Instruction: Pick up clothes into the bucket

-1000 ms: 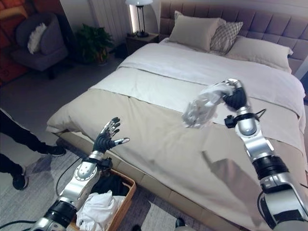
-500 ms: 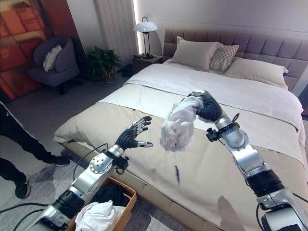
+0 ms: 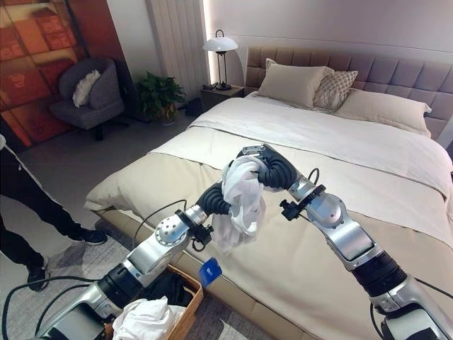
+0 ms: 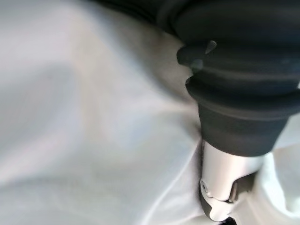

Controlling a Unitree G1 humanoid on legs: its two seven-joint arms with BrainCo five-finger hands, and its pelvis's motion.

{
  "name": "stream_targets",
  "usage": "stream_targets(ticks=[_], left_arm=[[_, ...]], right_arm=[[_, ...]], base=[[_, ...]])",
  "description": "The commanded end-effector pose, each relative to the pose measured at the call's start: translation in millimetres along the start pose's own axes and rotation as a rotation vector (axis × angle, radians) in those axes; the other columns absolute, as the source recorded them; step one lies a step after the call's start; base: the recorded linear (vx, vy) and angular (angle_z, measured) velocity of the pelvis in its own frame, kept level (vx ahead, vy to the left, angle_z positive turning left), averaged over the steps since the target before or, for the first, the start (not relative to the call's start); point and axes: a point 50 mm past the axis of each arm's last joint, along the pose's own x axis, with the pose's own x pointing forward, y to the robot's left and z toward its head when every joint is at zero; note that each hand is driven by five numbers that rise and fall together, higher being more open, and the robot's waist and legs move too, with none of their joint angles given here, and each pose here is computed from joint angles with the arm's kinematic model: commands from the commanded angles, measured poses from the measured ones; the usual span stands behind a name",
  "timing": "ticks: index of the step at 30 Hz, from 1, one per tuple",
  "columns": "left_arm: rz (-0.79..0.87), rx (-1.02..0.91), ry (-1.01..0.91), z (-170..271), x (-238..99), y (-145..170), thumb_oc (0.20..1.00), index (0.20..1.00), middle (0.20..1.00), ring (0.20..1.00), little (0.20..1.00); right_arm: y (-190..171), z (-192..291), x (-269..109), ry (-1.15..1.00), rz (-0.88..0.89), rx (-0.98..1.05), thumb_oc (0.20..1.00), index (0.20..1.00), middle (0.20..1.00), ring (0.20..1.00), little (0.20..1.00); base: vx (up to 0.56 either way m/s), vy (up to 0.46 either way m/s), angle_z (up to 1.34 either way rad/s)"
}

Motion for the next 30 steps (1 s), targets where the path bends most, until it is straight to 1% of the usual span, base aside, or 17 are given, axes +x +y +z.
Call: stream_targets(ticks=[1, 3, 6, 7, 8, 10, 11, 12, 13, 14, 18, 19, 20, 22, 23, 26, 30], left_arm=[[-0.104, -0.036, -0.108, 31.4, 28.4, -12.3, 1.000, 1.000, 1.000, 1.000, 1.000], [-0.137, -0.109, -0.099, 31.5, 30.9, -19.1, 1.000, 1.000, 1.000, 1.000, 1.000], [-0.174, -0.151, -0.086, 32.3, 31.4, -24.0, 1.000, 1.000, 1.000, 1.000, 1.000], [-0.187, -0.155, -0.080, 32.5, 30.9, -24.7, 0.755, 0.755, 0.755, 0.755, 0.755], [-0.195, -0.157, -0.075, 32.3, 29.8, -24.4, 0.583, 0.583, 0.583, 0.583, 0.583], [-0.202, -0.157, -0.068, 31.4, 28.0, -23.3, 0.200, 0.200, 0.200, 0.200, 0.200], [-0.202, -0.157, -0.068, 31.4, 28.0, -23.3, 0.200, 0.200, 0.200, 0.200, 0.200], [-0.197, -0.161, -0.056, 28.0, 24.8, -21.5, 0.200, 0.200, 0.200, 0.200, 0.200], [-0.188, -0.161, -0.048, 25.5, 23.3, -20.3, 0.200, 0.200, 0.200, 0.200, 0.200], [-0.175, -0.161, -0.041, 22.8, 20.9, -17.9, 0.200, 0.200, 0.200, 0.200, 0.200], [-0.119, -0.178, -0.008, 10.5, 7.4, -9.0, 0.200, 0.200, 0.200, 0.200, 0.200], [-0.120, -0.178, -0.008, 10.5, 7.4, -9.0, 0.200, 0.200, 0.200, 0.200, 0.200], [-0.073, -0.172, 0.003, 5.1, -2.2, -0.4, 0.200, 0.200, 0.200, 0.200, 0.200], [-0.014, -0.175, 0.027, -3.5, -17.6, 9.0, 0.200, 0.200, 0.200, 0.200, 0.200], [-0.014, -0.175, 0.027, -3.5, -17.6, 9.0, 0.200, 0.200, 0.200, 0.200, 0.200], [0.154, -0.208, 0.098, -25.0, -60.9, 31.9, 0.200, 0.200, 0.200, 0.200, 0.200], [0.359, -0.202, 0.188, -45.8, -115.4, 54.4, 0.200, 0.200, 0.200, 0.200, 0.200]], right_arm=[[-2.7, 48.8, 20.2, -0.262, 0.009, 0.035, 0.200, 0.200, 0.200, 0.200, 0.200], [-1.7, 51.5, 19.7, -0.278, 0.005, 0.058, 0.200, 0.200, 0.200, 0.200, 0.200], [-1.7, 52.2, 17.9, -0.284, -0.001, 0.083, 0.200, 0.200, 0.200, 0.200, 0.200], [-1.8, 53.2, 17.1, -0.288, -0.004, 0.086, 0.200, 0.200, 0.200, 0.200, 0.200], [-2.2, 53.9, 15.9, -0.292, -0.008, 0.084, 0.200, 0.200, 0.200, 0.200, 0.200], [-3.7, 53.5, 14.5, -0.291, -0.020, 0.079, 0.200, 0.200, 0.200, 0.200, 0.200], [-3.7, 53.5, 14.5, -0.291, -0.020, 0.079, 0.200, 0.200, 0.200, 0.200, 0.200], [-6.7, 53.6, 12.6, -0.292, -0.042, 0.066, 0.332, 0.332, 0.332, 0.332, 0.332], [-8.1, 53.5, 11.5, -0.293, -0.056, 0.061, 0.693, 0.693, 0.693, 0.693, 0.693], [-10.2, 52.4, 9.9, -0.291, -0.082, 0.051, 1.000, 1.000, 1.000, 1.000, 1.000], [-21.5, 45.2, 2.0, -0.264, -0.187, 0.022, 1.000, 1.000, 1.000, 1.000, 1.000], [-21.5, 45.2, 2.0, -0.264, -0.187, 0.022, 1.000, 1.000, 1.000, 1.000, 1.000], [-27.8, 39.1, -4.6, -0.238, -0.249, 0.003, 1.000, 1.000, 1.000, 1.000, 1.000], [-34.6, 35.6, -13.7, -0.221, -0.307, -0.011, 1.000, 1.000, 1.000, 1.000, 1.000], [-34.6, 35.6, -13.7, -0.221, -0.307, -0.011, 1.000, 1.000, 1.000, 1.000, 1.000], [-43.6, 20.7, -34.6, -0.164, -0.429, 0.012, 1.000, 1.000, 1.000, 1.000, 1.000], [-47.4, 5.3, -58.0, -0.089, -0.514, 0.021, 1.000, 1.000, 1.000, 1.000, 1.000]], base=[[0.00, 0.000, 0.00], [0.00, 0.000, 0.00], [0.00, 0.000, 0.00], [0.00, 0.000, 0.00], [0.00, 0.000, 0.00], [0.00, 0.000, 0.00], [0.00, 0.000, 0.00], [0.00, 0.000, 0.00], [0.00, 0.000, 0.00], [0.00, 0.000, 0.00], [0.00, 0.000, 0.00], [0.00, 0.000, 0.00], [0.00, 0.000, 0.00], [0.00, 0.000, 0.00], [0.00, 0.000, 0.00], [0.00, 0.000, 0.00], [0.00, 0.000, 0.00]])
